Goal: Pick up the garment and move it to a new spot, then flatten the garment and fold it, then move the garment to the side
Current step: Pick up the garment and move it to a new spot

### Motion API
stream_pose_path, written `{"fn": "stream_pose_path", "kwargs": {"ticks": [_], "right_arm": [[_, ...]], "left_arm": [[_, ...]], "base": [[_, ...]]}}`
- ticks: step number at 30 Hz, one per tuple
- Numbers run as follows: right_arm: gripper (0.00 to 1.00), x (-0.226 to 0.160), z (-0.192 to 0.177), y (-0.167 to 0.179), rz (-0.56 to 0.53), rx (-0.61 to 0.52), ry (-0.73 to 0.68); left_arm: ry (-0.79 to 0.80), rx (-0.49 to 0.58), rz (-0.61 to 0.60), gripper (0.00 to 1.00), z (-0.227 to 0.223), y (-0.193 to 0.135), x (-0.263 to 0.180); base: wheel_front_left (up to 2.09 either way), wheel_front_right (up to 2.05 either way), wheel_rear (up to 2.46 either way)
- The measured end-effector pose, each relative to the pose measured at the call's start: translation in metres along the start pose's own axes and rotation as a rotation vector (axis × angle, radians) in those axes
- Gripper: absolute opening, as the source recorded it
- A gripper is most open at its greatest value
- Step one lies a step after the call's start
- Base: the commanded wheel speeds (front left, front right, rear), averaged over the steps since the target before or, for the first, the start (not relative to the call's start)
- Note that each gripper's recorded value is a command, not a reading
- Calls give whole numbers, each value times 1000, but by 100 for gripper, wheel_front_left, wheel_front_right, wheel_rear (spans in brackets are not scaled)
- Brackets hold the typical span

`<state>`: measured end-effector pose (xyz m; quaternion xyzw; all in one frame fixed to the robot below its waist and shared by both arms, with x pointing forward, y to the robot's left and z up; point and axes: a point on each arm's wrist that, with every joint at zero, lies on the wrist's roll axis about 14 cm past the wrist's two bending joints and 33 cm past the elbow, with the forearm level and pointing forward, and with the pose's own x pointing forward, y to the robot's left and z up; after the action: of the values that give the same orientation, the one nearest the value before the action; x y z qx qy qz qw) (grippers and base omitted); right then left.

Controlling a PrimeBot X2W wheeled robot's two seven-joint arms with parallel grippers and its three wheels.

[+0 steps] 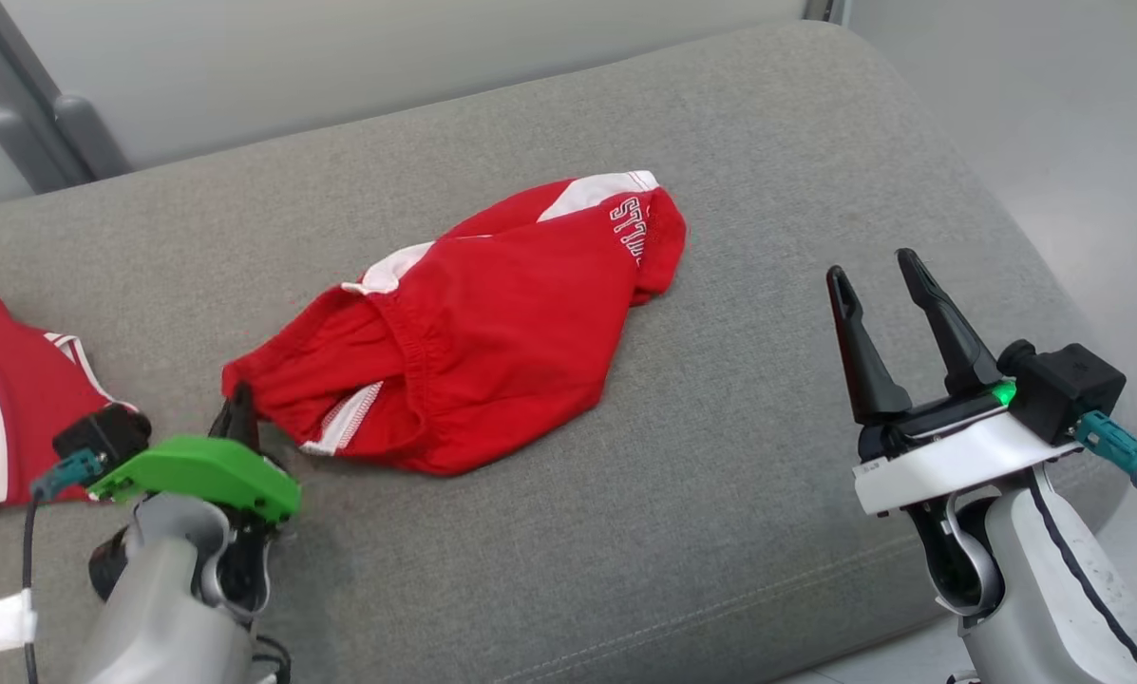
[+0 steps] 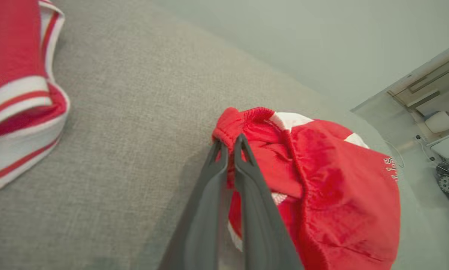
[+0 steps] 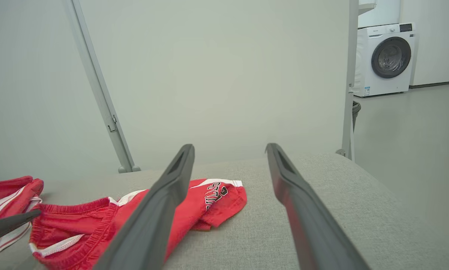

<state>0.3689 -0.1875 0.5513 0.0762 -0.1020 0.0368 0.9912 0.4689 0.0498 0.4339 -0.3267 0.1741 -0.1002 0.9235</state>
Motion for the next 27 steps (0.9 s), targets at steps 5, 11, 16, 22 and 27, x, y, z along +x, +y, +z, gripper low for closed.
{"fn": "stream_pose_path", "kwargs": {"ticks": [5, 11, 16, 22, 27], "right_arm": [[100, 8, -10, 14, 52, 6, 23], [100, 15, -21, 34, 117, 17, 52], [100, 18, -28, 48, 160, 29, 67], [100, 19, -32, 52, 175, 29, 80], [100, 20, -32, 42, 160, 10, 80]], "left_arm": [[-55, 84, 77, 0, 15, 41, -9], [-87, 114, 67, 100, 27, 43, -10], [-87, 185, 35, 100, 27, 37, -12], [-142, 238, -20, 100, 45, 23, -11], [-149, 276, -82, 100, 45, 6, -11]], "base": [[0, 0, 0], [0, 0, 0], [0, 0, 0], [0, 0, 0], [0, 0, 0]]}}
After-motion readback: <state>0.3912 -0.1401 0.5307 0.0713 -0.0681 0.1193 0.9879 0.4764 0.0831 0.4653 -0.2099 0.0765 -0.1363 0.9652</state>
